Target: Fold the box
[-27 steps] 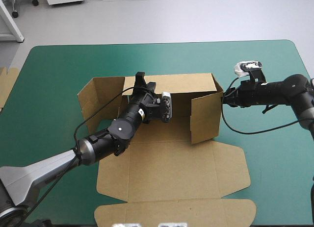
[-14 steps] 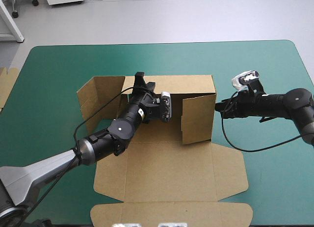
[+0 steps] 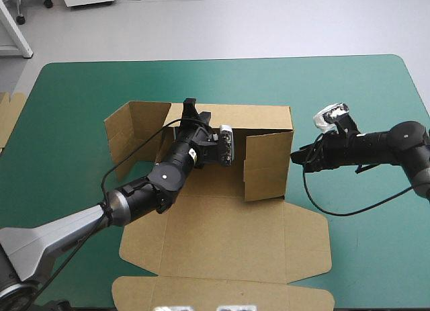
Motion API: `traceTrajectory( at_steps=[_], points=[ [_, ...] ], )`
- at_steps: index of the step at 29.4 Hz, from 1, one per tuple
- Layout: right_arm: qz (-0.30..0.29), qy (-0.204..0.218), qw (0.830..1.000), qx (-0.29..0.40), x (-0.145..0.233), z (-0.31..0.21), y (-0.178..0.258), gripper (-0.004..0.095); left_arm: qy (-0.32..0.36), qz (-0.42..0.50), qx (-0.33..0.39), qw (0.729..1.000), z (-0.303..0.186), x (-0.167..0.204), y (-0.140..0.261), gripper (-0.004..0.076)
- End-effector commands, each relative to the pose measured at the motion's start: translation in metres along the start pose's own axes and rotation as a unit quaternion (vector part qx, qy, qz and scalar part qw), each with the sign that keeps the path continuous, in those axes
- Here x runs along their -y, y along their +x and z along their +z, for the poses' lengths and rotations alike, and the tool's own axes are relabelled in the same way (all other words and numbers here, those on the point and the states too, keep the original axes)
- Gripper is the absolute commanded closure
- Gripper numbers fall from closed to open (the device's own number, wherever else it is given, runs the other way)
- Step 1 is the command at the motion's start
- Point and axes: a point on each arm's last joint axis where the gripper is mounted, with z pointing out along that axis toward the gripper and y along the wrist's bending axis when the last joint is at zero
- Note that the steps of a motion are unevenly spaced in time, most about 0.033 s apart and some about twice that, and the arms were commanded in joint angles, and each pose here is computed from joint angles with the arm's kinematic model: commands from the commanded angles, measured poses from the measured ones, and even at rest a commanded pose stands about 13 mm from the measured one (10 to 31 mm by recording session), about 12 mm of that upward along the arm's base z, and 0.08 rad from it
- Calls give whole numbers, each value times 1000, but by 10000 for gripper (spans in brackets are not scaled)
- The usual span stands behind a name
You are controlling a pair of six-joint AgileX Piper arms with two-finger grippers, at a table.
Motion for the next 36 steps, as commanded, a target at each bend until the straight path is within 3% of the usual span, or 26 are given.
traceTrajectory(
  at_steps=[1,7,36],
  points=[
    [-8,-24,999,36,-14,-13,-11,505,-40,-10,-2,999,-10,-20,-1,734],
    [-11,-27,999,33,-14,-13,-11,387,-40,-10,-2,999,-10,-20,-1,734],
    [-62,67,991,98,-16,8,-33,384,-52,-32,13,998,-6,-32,-9,734]
  ],
)
